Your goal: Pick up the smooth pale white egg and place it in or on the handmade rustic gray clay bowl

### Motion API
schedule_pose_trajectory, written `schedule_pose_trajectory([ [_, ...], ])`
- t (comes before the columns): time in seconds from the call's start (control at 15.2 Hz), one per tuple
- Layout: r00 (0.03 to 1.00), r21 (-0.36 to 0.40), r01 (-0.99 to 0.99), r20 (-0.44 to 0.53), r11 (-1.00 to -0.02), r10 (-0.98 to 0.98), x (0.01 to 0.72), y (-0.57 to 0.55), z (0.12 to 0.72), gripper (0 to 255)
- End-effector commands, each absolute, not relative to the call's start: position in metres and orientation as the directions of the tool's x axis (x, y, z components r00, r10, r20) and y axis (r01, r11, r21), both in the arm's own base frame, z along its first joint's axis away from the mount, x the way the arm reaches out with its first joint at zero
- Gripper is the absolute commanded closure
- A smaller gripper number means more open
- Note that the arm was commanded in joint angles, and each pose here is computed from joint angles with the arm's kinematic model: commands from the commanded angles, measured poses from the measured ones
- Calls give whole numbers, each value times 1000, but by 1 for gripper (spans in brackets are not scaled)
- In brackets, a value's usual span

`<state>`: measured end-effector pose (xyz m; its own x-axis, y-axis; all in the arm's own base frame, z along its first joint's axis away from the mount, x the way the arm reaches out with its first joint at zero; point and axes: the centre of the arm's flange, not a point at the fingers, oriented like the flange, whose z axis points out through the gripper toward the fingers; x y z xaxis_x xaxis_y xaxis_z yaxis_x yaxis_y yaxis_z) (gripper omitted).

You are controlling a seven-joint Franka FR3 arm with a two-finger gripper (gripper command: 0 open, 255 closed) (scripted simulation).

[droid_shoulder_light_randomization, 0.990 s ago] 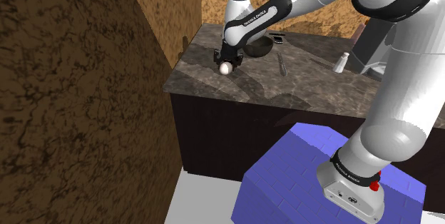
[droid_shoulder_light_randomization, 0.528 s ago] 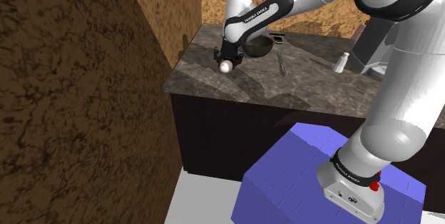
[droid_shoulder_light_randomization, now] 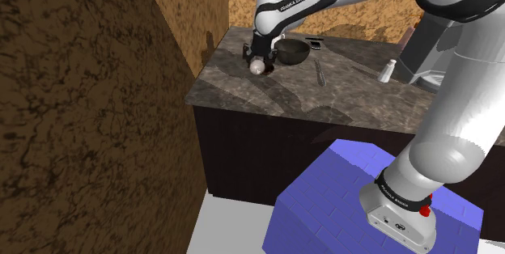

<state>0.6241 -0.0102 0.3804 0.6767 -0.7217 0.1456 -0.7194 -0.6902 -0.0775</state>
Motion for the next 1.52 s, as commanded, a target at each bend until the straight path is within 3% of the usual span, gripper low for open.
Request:
schedule_pose_trajectory([
  [0.0,677,-77,-719,145,-690,-722,624,-10,390,255],
  [1.45,677,-77,-719,145,-690,-722,625,-23,498,255],
])
